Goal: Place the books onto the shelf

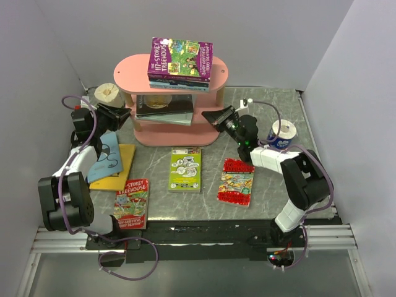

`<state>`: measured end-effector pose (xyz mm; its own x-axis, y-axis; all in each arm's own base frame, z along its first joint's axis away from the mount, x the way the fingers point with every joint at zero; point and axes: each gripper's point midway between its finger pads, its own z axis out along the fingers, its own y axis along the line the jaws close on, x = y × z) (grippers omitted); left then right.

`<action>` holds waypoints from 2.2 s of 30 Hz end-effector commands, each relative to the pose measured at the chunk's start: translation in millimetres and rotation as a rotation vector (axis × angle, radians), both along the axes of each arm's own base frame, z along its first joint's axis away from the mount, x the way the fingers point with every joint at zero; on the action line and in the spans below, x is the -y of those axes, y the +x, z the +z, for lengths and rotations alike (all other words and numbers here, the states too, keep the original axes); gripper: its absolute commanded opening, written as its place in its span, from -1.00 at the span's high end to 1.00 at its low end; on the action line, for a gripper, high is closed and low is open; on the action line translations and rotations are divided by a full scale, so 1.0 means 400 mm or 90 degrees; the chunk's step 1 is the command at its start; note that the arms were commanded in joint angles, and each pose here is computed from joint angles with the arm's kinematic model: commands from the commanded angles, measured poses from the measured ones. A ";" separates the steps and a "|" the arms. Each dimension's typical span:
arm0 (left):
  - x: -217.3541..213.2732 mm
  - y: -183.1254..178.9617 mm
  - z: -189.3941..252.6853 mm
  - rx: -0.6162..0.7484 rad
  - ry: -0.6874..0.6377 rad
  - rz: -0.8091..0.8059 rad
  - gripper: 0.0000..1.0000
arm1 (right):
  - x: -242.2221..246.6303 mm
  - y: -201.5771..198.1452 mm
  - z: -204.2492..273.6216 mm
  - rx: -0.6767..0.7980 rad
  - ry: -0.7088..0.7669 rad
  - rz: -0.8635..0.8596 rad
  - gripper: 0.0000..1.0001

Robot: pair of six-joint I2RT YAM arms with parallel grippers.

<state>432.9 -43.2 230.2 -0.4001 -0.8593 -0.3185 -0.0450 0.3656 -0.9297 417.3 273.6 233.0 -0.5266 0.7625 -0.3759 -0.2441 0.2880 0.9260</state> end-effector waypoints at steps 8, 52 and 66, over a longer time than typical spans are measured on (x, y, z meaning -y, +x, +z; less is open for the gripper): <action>0.007 0.000 0.046 0.036 0.000 -0.012 0.28 | -0.031 0.066 0.096 0.046 0.023 0.005 1.00; 0.057 0.016 0.029 0.038 -0.018 -0.065 0.30 | -0.151 -0.047 0.065 0.081 0.002 0.127 1.00; 0.070 0.011 0.030 0.038 -0.018 -0.073 0.29 | -0.152 -0.107 0.059 0.084 0.004 0.142 1.00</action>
